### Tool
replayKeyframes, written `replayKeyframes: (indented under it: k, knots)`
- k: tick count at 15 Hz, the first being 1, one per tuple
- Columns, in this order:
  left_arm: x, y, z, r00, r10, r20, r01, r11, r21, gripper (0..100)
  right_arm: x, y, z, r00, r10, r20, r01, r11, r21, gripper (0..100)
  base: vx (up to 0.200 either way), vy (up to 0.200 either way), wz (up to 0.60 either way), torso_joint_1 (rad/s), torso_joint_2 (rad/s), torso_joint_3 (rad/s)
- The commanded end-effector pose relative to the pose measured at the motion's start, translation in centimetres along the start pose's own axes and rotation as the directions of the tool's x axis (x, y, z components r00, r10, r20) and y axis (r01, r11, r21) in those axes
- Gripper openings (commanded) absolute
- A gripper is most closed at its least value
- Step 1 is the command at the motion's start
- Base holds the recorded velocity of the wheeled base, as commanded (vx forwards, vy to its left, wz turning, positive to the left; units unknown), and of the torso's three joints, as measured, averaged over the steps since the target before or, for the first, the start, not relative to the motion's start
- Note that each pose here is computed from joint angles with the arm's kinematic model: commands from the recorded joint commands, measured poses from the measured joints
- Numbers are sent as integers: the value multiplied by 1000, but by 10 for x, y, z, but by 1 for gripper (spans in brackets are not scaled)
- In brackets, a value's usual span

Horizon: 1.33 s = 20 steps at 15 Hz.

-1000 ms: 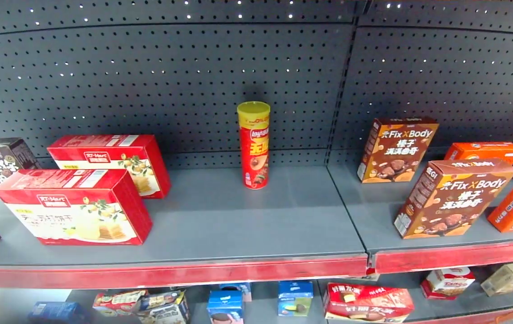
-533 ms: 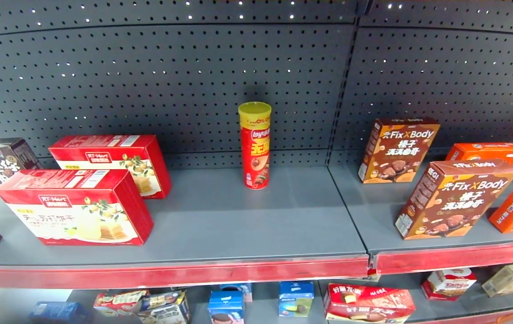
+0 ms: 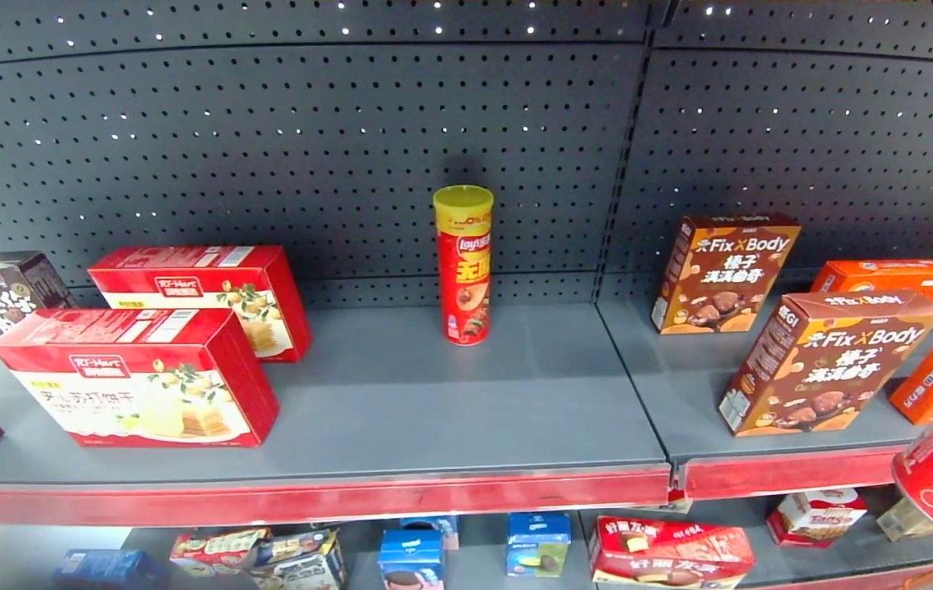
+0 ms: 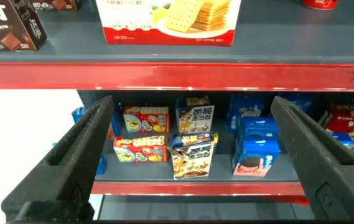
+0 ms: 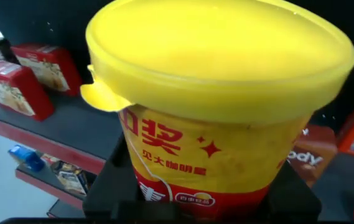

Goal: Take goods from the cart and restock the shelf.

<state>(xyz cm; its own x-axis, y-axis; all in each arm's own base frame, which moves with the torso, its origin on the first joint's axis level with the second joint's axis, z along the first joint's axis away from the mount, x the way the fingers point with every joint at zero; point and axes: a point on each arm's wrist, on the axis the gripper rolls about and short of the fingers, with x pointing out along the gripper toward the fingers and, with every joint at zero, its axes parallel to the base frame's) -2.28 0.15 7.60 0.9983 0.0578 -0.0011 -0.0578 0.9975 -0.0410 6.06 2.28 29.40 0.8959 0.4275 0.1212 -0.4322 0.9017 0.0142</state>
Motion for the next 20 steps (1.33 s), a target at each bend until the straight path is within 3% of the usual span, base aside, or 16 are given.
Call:
replayKeyframes:
  k: [1, 6, 13, 18, 19, 20]
  knots:
    - [0, 0, 0, 1000, 0, 0, 0, 1000, 0, 100, 17, 6, 4, 997, 79, -8, -79, 997, 2, 0, 0, 0, 0, 0, 0, 0]
    - [0, 0, 0, 1000, 0, 0, 0, 1000, 0, 100, 30, 4, 6, 993, 115, 20, -115, 993, -4, 0, 0, 0, 0, 0, 0, 0]
    - [0, 0, 0, 1000, -1, -1, 1, 1000, 0, 100, 34, 10, -7, 982, 187, -38, -186, 982, 13, 0, 0, 0, 0, 0, 0, 0]
    - [1, -1, 1, 999, -49, -22, 50, 998, 24, 100, 22, 10, -19, 967, 165, -195, -161, 986, 37, 0, 0, 0, 0, 0, 0, 0]
    - [1, -3, 12, 994, -111, -17, 112, 990, 86, 100, 25, 10, -19, 965, 163, -204, -159, 987, 37, 0, 0, 0, 0, 0, 0, 0]
    - [2, -6, 47, 978, -208, -11, 208, 974, 90, 100, 30, 10, -18, 964, 163, -212, -159, 987, 36, 0, 0, 0, 0, 0, 0, 0]
